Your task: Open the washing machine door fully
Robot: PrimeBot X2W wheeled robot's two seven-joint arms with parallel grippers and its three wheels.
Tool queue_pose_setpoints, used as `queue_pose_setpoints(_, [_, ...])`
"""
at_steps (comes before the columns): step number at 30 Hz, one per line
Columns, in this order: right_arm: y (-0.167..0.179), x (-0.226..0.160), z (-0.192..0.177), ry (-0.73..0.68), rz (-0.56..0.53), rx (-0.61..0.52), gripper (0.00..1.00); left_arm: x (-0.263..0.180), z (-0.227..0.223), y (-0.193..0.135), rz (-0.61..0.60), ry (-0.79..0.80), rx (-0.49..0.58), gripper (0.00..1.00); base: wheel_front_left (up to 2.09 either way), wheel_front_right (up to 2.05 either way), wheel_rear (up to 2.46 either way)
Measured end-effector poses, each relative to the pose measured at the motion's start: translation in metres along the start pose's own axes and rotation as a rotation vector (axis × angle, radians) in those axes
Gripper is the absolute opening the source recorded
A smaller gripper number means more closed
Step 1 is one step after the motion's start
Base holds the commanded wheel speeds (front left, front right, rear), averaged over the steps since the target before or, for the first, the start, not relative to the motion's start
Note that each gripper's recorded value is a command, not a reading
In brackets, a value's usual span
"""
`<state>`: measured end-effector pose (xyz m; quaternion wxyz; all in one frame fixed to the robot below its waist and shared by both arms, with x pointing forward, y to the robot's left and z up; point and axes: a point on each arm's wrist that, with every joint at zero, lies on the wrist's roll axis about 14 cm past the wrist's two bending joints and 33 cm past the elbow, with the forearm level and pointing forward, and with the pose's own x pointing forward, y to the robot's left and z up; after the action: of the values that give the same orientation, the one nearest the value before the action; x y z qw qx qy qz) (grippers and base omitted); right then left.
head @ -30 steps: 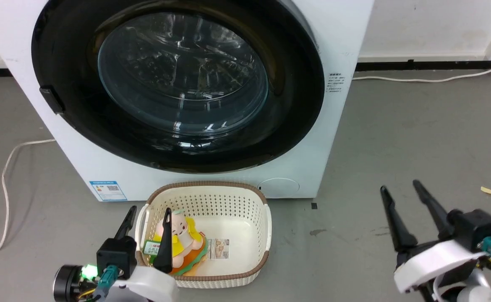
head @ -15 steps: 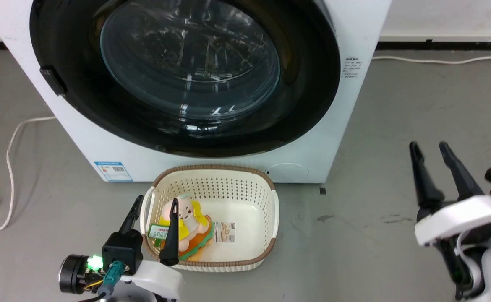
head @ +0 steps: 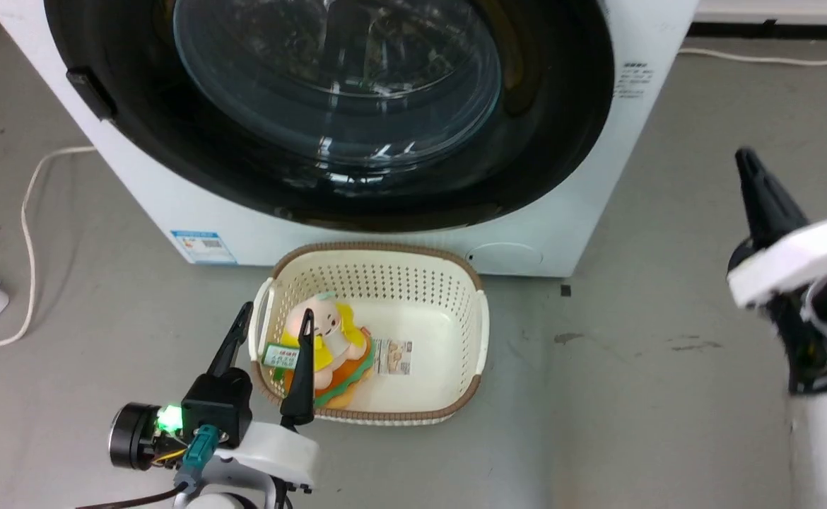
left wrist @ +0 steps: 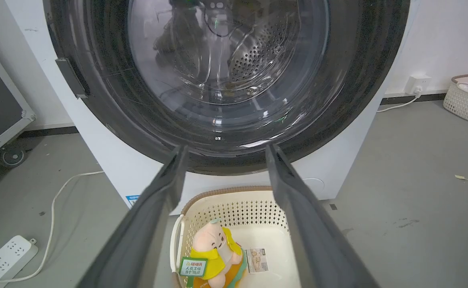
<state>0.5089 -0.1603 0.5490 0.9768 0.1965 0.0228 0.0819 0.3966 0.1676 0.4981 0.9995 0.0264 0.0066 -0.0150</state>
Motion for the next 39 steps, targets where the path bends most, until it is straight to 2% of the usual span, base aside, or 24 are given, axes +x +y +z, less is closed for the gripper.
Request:
queue_pose_setpoints(8, [0.002, 0.049, -0.005, 0.093, 0.006, 0.146, 0.0, 0.002, -0.007, 0.005, 0.018, 0.009, 0.003, 1.0, 0.0, 0.0, 0.0])
queue_pose_setpoints(16, [0.006, 0.077, -0.016, 0.201, 0.016, 0.25, 0.0, 0.003, -0.01, 0.008, 0.032, 0.01, 0.005, 1.0, 0.0, 0.0, 0.0])
queue_pose_setpoints(19, [0.006, 0.092, -0.021, 0.256, 0.018, 0.334, 0.0, 0.002, -0.012, 0.009, 0.036, 0.013, 0.007, 1.0, 0.0, 0.0, 0.0])
queue_pose_setpoints(29, [0.022, 0.119, -0.037, 0.413, 0.059, 0.496, 0.0, 0.005, -0.016, 0.012, 0.045, 0.011, 0.014, 1.0, 0.0, 0.0, 0.0])
queue_pose_setpoints(39, [0.04, 0.137, -0.046, 0.525, 0.114, 0.598, 0.0, 0.007, -0.022, 0.011, 0.044, 0.017, 0.013, 1.0, 0.0, 0.0, 0.0])
